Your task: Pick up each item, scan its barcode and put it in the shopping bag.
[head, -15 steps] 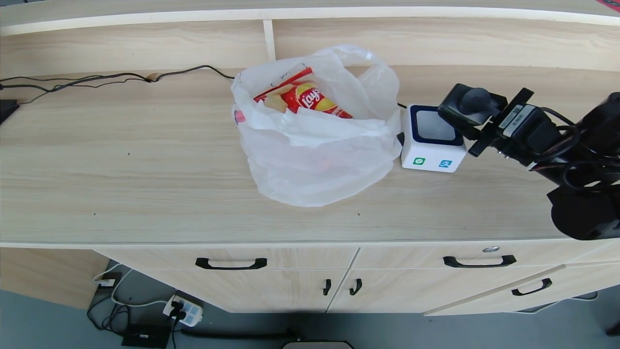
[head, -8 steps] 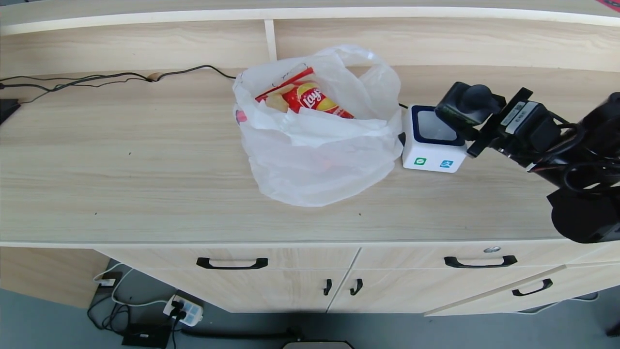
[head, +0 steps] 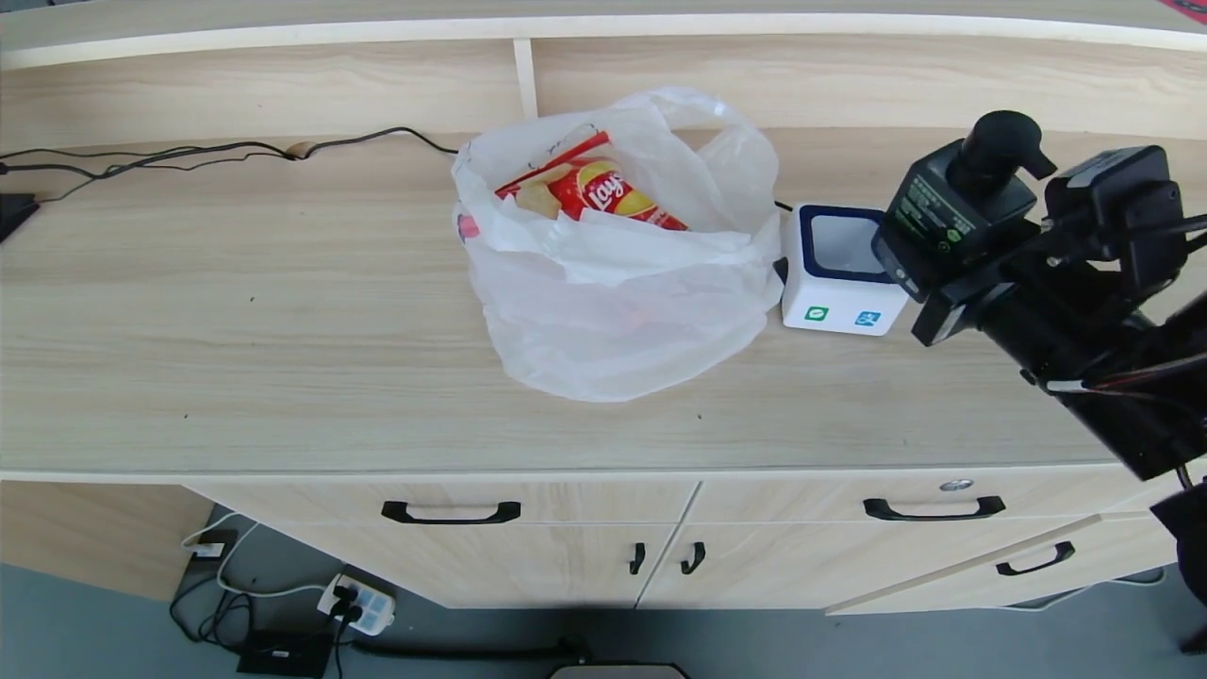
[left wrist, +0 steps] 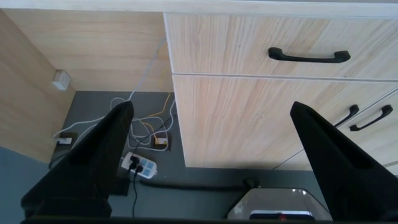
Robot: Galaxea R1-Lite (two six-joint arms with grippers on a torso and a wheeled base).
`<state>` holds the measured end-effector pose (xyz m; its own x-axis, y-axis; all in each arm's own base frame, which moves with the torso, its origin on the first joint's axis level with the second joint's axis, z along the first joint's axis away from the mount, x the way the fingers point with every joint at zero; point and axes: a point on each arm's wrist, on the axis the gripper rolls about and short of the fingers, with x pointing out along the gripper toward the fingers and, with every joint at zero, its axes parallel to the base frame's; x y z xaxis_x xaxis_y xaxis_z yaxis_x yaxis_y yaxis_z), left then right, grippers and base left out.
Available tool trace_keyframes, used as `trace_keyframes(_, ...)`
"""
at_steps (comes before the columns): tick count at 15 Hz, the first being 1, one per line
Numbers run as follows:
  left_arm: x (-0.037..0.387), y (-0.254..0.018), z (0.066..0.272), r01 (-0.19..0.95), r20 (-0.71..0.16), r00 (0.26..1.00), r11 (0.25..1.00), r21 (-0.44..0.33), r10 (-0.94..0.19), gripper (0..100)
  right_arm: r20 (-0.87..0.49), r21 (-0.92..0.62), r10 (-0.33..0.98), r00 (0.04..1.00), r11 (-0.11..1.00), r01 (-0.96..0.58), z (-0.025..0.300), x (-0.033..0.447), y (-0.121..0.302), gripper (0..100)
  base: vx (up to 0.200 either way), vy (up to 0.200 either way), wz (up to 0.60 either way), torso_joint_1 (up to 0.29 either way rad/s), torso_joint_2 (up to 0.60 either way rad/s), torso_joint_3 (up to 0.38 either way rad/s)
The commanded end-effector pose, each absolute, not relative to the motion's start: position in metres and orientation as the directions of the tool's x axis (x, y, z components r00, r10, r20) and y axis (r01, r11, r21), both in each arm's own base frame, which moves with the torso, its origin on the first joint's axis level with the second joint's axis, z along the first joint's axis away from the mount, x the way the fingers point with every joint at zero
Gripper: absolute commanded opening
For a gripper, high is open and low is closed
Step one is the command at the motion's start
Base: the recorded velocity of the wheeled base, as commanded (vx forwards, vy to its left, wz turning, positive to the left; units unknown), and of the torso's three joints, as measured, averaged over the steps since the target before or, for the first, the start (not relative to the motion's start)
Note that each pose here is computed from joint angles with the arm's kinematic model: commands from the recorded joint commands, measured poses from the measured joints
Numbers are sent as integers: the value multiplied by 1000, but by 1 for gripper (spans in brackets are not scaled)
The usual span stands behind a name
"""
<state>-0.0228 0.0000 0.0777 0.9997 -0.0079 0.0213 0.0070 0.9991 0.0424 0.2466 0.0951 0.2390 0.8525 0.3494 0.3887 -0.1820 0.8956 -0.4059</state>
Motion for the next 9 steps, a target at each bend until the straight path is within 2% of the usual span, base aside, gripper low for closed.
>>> trace_keyframes(1, -23, 0, 78, 5, 20, 1000, 999, 34, -6, 100, 506, -211, 361, 783, 932, -294, 285, 202, 134, 0, 0, 0, 0, 0, 0, 0)
trace_keyframes(5, -23, 0, 78, 5, 20, 1000, 999, 34, -6, 100, 639, -88, 309, 705, 939, -332, 333, 224, 162, 0, 0, 0, 0, 0, 0, 0)
trace_keyframes(8, -23, 0, 78, 5, 20, 1000, 999, 34, -6, 100, 605, -34, 329, 725, 921, -389, 337, 227, 168, 0, 0, 0, 0, 0, 0, 0)
trace_keyframes(9, -23, 0, 78, 7, 20, 1000, 999, 35, -8, 100, 558, 0, 346, 754, 909, -417, 339, 228, 167, 0, 0, 0, 0, 0, 0, 0)
